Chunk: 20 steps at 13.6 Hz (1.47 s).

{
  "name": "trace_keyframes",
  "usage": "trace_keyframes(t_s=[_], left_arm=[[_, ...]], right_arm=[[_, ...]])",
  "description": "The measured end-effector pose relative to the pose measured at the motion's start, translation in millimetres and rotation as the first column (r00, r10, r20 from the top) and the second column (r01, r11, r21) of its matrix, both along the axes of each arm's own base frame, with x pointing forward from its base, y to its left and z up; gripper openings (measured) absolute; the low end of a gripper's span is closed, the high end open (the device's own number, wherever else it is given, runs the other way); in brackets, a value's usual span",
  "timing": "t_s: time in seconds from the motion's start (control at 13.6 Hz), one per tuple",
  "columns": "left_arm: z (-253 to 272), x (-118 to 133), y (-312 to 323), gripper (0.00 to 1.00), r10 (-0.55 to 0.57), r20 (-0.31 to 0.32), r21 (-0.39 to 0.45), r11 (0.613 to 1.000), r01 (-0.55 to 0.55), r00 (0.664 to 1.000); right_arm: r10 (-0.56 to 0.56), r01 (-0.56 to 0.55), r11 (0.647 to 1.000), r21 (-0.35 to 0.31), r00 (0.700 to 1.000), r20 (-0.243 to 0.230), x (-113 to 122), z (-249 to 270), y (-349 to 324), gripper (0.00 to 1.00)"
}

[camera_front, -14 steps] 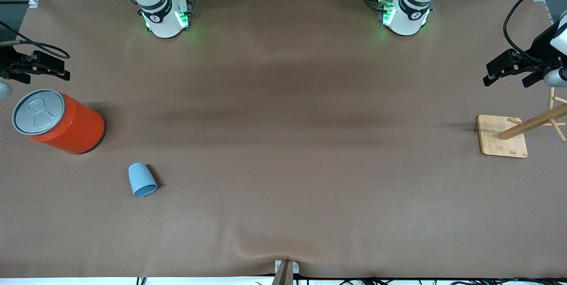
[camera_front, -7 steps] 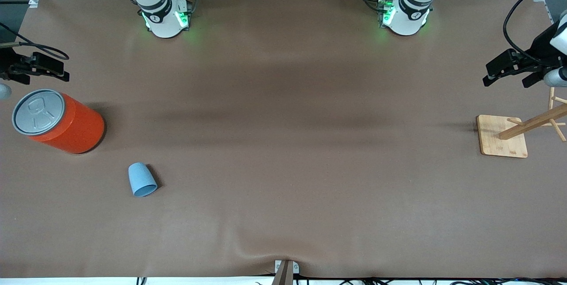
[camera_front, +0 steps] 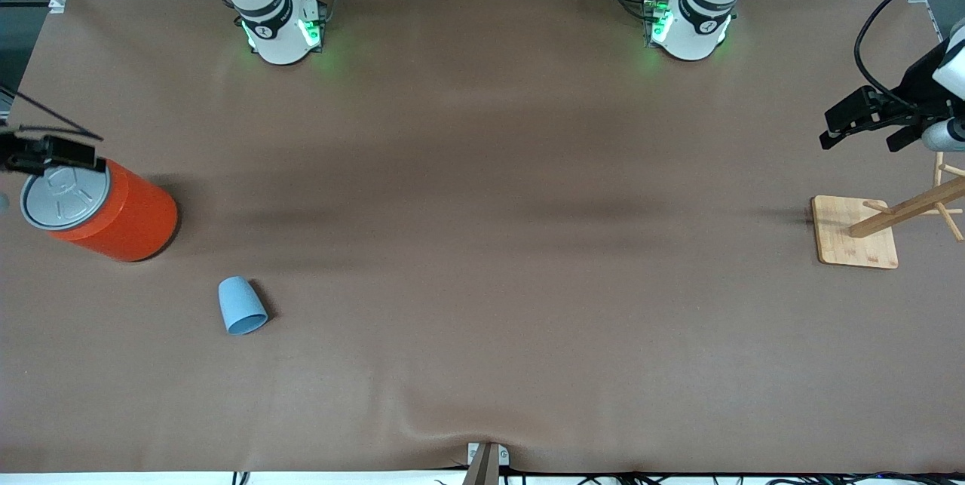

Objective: Flip cup
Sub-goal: 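Reach the right gripper down to the light blue cup lying sideways, then close the right gripper on the blue cup's base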

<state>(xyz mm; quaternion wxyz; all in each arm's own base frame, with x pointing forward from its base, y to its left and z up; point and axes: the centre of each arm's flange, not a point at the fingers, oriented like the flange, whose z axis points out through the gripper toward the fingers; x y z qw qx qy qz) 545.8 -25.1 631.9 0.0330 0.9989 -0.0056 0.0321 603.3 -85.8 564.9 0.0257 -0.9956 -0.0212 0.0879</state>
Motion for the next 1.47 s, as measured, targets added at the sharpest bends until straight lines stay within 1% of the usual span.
trace_keyframes(t_s=[0.07,0.22,0.37,0.44,0.66,0.73,0.81,0.88,0.95,1.1,1.17,1.25,1.39,1.47], left_arm=[[0.1,0.1,0.1,1.00,0.000,0.000,0.001,1.000,0.000,1.000],[-0.1,-0.1,-1.6,1.00,-0.008,-0.001,0.024,1.000,0.008,1.000],[-0.1,-0.7,-8.6,1.00,-0.023,-0.003,0.059,0.998,0.023,1.000],[-0.2,-0.9,-9.8,1.00,-0.014,-0.004,0.063,0.998,0.015,1.000],[-0.5,-0.6,-8.5,1.00,0.012,-0.006,0.065,0.998,-0.011,1.000],[-0.5,-0.6,-8.6,1.00,0.012,-0.007,0.065,0.998,-0.012,1.000],[-0.5,-0.7,-8.7,1.00,0.012,-0.007,0.065,0.998,-0.012,1.000],[-0.5,-0.7,-8.5,1.00,0.012,-0.007,0.065,0.998,-0.012,1.000],[-0.5,-0.7,-8.3,1.00,0.013,-0.007,0.065,0.998,-0.012,1.000],[-0.5,-0.7,-8.0,1.00,0.013,-0.008,0.065,0.998,-0.013,1.000],[-0.5,-0.7,-8.2,1.00,0.013,-0.008,0.065,0.998,-0.013,1.000],[-0.5,-0.7,-8.6,1.00,0.012,-0.008,0.065,0.998,-0.012,1.000],[-0.4,-0.8,-9.6,1.00,0.011,-0.008,0.065,0.998,-0.010,1.000],[-0.4,-0.8,-9.6,1.00,0.011,-0.008,0.065,0.998,-0.010,1.000]], right_arm=[[0.007,-0.007,1.000,0.001,1.000,0.008,9.9,-14.5,-3.5,1.00],[0.028,-0.028,1.000,0.004,1.000,0.005,28.0,-45.2,4.6,1.00],[0.064,-0.064,0.998,0.006,0.998,0.010,47.0,-76.9,26.4,1.00],[0.086,-0.086,0.996,0.005,0.996,0.020,56.9,-94.1,38.8,1.00],[0.201,-0.201,0.980,0.004,0.978,0.050,91.1,-178.8,81.4,1.00],[0.251,-0.252,0.968,0.007,0.966,0.058,99.4,-208.9,86.8,1.00],[0.314,-0.315,0.949,0.010,0.947,0.070,105.8,-233.4,86.1,1.00],[0.370,-0.372,0.928,0.011,0.925,0.081,109.9,-250.7,82.7,1.00],[0.414,-0.417,0.909,0.016,0.907,0.081,111.2,-262.7,80.3,1.00],[0.458,-0.461,0.887,0.029,0.886,0.068,109.2,-280.9,82.1,1.00],[0.476,-0.479,0.877,0.030,0.876,0.073,107.7,-289.9,85.6,1.00],[0.504,-0.508,0.861,0.025,0.859,0.085,107.3,-296.8,89.6,1.00],[0.553,-0.556,0.831,-0.002,0.827,0.107,109.1,-307.8,91.5,1.00],[0.566,-0.569,0.823,-0.013,0.817,0.113,109.7,-315.5,89.4,1.00]])
